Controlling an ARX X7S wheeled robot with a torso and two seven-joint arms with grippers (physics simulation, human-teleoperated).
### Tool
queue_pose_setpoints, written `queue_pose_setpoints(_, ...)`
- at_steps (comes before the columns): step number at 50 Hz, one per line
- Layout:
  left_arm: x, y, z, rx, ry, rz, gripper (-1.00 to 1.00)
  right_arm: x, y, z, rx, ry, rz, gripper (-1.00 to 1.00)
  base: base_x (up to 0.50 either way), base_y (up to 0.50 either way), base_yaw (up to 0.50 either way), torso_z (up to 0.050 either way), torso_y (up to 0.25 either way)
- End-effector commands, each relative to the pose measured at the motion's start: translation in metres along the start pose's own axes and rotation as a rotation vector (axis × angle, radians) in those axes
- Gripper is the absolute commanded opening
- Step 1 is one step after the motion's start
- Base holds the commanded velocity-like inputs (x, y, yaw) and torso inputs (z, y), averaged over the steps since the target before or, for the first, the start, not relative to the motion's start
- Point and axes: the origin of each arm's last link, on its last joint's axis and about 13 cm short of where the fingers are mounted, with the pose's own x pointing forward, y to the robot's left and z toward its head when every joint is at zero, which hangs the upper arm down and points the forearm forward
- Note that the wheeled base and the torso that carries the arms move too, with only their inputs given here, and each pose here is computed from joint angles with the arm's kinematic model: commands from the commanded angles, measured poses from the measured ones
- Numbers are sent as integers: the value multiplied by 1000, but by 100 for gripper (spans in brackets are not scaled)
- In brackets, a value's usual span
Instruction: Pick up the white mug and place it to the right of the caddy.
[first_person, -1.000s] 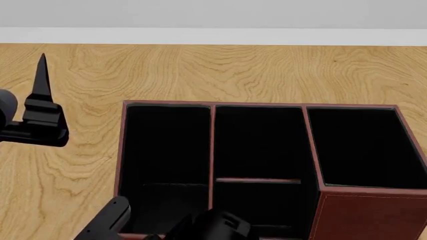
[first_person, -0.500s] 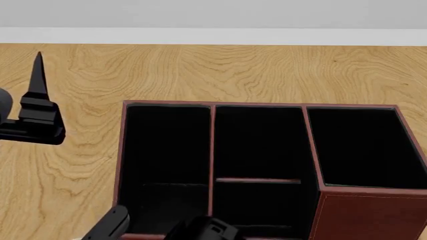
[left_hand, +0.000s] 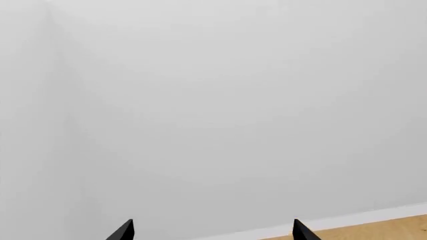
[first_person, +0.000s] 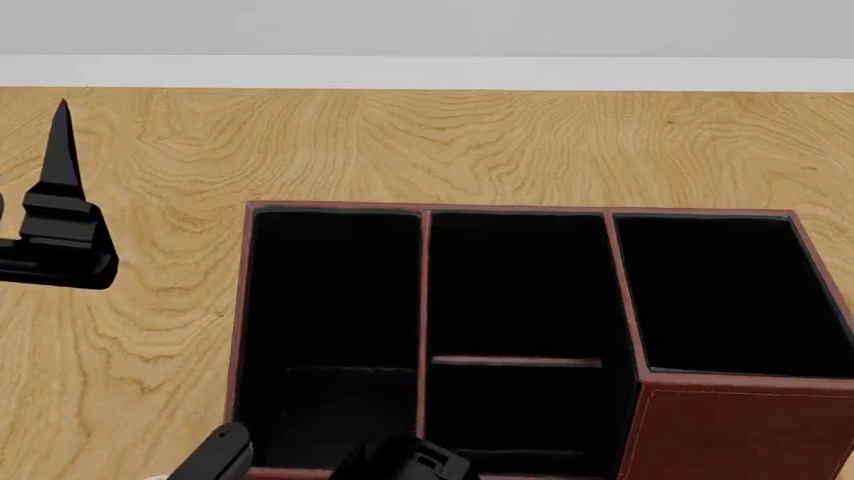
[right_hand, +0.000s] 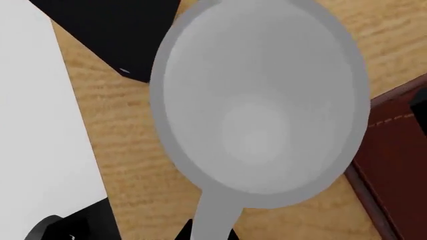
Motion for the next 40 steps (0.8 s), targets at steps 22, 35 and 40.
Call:
queue_pose_setpoints(22, -27, 20, 20, 42, -89, 120, 100, -34, 10, 9, -63, -97, -87, -100, 0, 0, 0, 0, 0)
queue_pose_setpoints(35, -29, 22, 22, 45, -93, 130, 100, -52, 11, 16, -59, -134, -95, -100, 0, 0, 0, 0, 1)
queue_pose_setpoints(40, -31, 21, 23, 48, -95, 132, 100, -57, 12, 15, -61, -144, -96, -100, 0, 0, 0, 0, 0)
